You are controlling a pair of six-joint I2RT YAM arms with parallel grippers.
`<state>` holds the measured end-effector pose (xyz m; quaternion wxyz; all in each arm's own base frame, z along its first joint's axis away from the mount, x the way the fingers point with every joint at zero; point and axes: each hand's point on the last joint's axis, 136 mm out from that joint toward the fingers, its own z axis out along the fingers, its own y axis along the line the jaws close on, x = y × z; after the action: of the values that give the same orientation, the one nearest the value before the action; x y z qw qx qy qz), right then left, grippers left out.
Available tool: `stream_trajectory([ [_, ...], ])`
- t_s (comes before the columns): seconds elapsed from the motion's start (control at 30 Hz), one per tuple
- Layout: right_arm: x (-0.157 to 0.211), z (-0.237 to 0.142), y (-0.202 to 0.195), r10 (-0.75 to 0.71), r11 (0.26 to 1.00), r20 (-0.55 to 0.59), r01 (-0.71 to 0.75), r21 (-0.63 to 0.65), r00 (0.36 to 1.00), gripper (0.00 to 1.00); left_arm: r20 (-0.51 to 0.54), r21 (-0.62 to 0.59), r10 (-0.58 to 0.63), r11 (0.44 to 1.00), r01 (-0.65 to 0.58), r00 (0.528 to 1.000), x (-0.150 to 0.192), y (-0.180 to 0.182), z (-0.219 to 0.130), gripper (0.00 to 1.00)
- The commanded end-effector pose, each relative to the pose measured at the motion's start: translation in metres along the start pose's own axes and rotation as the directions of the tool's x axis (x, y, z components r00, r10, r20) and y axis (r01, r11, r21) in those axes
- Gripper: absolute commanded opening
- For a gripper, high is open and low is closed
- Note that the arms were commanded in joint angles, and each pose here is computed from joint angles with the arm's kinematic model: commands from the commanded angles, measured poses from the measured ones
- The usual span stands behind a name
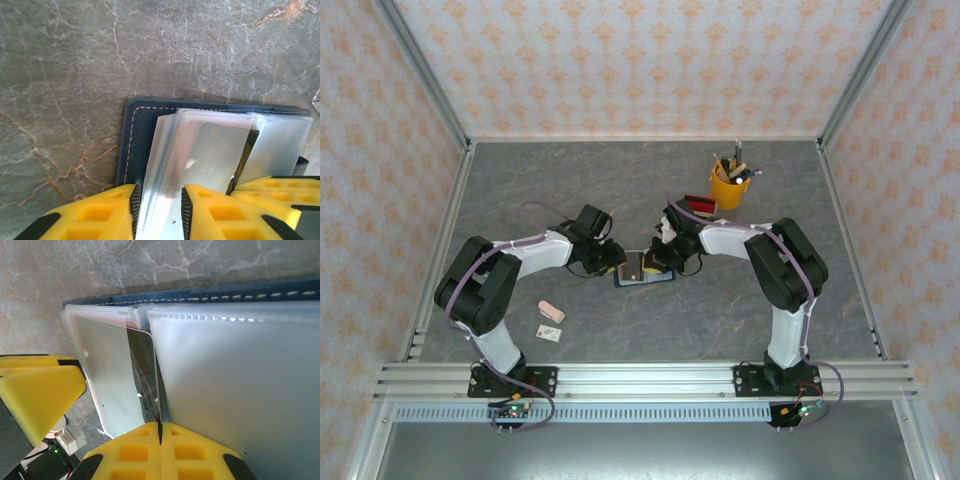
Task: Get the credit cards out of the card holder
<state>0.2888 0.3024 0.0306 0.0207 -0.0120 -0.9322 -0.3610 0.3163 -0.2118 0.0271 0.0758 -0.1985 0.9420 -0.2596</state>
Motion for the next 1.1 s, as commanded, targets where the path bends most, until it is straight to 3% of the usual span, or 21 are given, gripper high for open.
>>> stream_trajectory([
  [0.0, 0.001, -0.012, -0.007, -0.013, 0.999, 0.023, 0.012, 0.046, 1.000, 0.00, 0.009, -0.045, 0.001, 0.999, -0.001, 1.000, 0.001, 0.012, -0.004, 0.31],
  [0.4, -0.005, -0.023, -0.001, -0.044, 0.998, 0.081, 0.040, 0.048, 0.996, 0.00, 0.034, -0.014, 0.046, 0.999, -0.046, 0.998, -0.004, -0.001, -0.021, 0.20],
  [0.57, -0.005, -0.019, 0.011, -0.040, 0.999, 0.062, 0.042, -0.021, 0.997, 0.18, 0.029, 0.047, 0.069, 0.996, -0.070, 0.997, -0.002, -0.016, -0.025, 0.15],
  [0.7, -0.006, -0.013, 0.011, -0.029, 0.999, 0.047, 0.030, -0.032, 0.998, 0.24, -0.005, 0.065, 0.083, 0.994, -0.082, 0.997, 0.003, -0.022, -0.019, 0.11],
  [1.07, -0.010, -0.003, 0.008, -0.016, 0.999, 0.035, 0.017, -0.036, 0.999, 0.23, -0.036, 0.015, 0.048, 0.999, -0.048, 0.998, 0.007, -0.010, -0.002, 0.08],
])
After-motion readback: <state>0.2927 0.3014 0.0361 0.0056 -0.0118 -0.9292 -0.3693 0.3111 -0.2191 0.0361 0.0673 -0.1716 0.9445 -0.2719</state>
